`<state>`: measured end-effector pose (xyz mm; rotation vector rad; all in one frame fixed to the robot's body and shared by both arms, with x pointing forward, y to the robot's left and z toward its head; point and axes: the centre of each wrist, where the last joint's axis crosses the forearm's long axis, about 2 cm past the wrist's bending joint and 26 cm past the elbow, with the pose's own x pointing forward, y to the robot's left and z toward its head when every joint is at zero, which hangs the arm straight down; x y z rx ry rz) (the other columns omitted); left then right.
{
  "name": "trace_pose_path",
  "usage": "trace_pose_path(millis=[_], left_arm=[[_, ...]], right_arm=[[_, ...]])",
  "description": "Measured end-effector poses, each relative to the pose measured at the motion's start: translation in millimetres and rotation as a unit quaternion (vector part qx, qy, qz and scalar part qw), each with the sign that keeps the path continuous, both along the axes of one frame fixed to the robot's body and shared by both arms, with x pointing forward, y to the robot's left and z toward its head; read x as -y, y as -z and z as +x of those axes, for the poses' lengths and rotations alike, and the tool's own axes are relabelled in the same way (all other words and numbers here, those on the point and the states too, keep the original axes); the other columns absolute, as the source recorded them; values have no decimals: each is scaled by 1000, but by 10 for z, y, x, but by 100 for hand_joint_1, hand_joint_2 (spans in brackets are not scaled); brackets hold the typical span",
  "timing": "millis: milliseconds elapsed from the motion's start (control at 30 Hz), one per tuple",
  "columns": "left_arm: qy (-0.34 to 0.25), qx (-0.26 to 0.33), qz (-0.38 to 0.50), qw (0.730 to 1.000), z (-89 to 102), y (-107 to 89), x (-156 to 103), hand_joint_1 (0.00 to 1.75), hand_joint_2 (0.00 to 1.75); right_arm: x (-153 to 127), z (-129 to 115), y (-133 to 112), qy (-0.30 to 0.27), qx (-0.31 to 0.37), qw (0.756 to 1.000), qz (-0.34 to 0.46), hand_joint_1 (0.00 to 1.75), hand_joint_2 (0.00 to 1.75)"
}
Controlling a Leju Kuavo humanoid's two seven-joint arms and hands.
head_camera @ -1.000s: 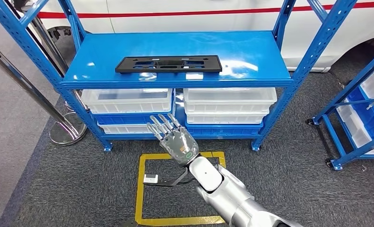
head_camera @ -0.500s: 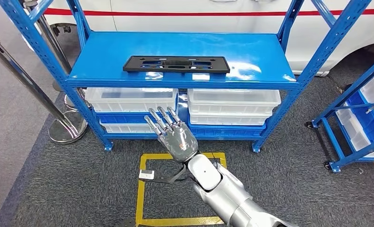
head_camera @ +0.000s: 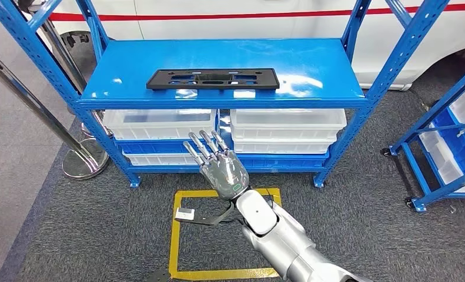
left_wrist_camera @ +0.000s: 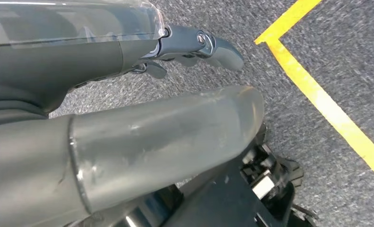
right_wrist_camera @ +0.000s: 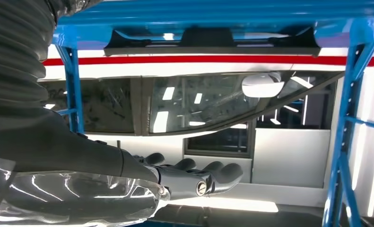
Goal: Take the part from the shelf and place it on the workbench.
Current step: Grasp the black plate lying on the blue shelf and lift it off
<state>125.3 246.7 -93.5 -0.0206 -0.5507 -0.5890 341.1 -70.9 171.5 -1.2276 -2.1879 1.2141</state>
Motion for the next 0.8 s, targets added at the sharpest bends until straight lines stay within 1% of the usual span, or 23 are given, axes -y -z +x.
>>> trace_pose_path(millis=[200,433,567,700,800], left_arm=[[2,-2,1,1000,-9,2,3,0,0],[8,1,4,1000,40,-12,9,0,0],[11,1,1,1000,71,-21,18,0,0],[15,-2,-1,1000,76,-23,24,0,0],[16,-1,-2,1000,84,-26,36,0,0]], right_arm=[[51,-17,96,3,-14,1000,-5,0,175],[96,-11,220,22,-39,999,-11,0,175],[126,33,263,31,-49,998,-21,0,175],[188,76,382,38,-72,996,-46,0,175],[211,141,373,39,-76,995,-57,0,175]])
